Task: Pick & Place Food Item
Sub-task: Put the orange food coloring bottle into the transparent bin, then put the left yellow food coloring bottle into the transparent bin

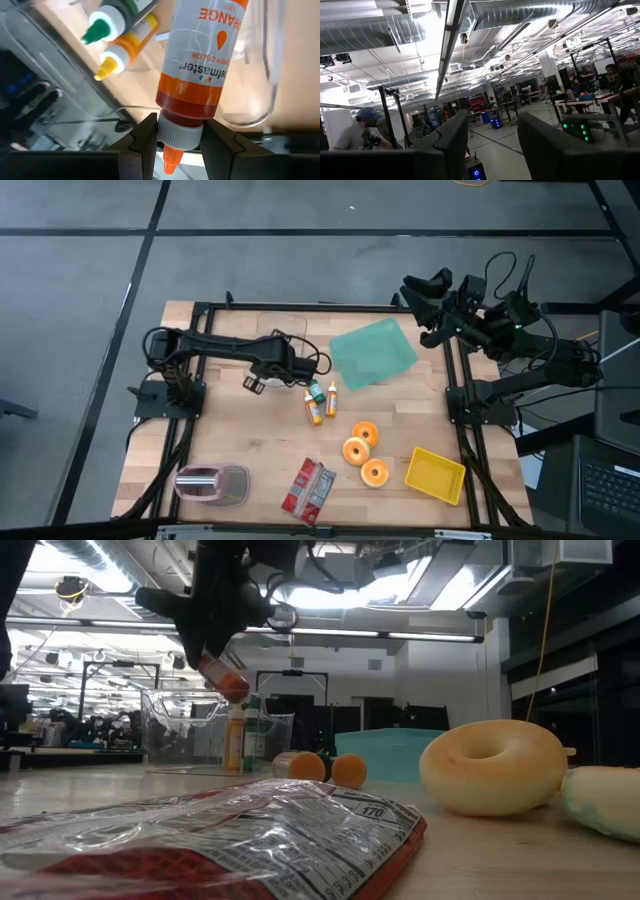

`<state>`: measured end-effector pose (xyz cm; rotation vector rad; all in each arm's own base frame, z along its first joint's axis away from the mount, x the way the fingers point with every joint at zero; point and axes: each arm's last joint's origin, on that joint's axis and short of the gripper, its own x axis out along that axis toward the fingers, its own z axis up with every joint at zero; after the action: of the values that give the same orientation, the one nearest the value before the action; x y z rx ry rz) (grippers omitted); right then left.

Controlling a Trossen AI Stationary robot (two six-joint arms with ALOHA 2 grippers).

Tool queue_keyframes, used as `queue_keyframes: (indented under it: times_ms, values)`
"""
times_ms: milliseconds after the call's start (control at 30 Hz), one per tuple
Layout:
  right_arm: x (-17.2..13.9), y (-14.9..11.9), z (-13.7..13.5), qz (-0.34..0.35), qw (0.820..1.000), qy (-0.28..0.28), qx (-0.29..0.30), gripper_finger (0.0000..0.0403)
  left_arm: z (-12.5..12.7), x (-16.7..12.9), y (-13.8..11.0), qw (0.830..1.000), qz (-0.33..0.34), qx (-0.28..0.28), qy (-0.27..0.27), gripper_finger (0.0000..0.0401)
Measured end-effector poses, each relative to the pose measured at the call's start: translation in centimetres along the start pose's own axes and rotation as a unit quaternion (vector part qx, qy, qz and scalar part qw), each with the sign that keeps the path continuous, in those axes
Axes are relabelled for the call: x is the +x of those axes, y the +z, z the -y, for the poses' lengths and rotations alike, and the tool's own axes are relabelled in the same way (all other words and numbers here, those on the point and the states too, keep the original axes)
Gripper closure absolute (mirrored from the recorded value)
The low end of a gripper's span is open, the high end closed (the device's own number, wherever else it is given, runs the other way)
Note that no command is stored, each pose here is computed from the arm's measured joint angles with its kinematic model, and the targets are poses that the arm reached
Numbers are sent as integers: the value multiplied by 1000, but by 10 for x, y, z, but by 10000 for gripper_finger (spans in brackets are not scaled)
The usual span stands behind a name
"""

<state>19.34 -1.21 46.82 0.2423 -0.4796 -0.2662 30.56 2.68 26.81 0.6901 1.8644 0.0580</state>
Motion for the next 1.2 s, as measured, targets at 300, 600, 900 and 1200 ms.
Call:
queue_keyframes:
  times_ms: [300,600,900,1200]
  values:
    - [0,0,0,-1,1000,0,-1,234,-1,11,10,1000,-17,-3,-17,287]
    - [0,-1,0,-4,1000,0,-7,234,-13,36,19,997,-47,-12,-58,287]
    - [0,-1,0,-4,1000,-1,-21,234,-8,33,22,998,-55,21,-31,258]
    - [0,-1,0,-3,1000,-1,-28,234,-4,30,24,998,-57,18,-9,191]
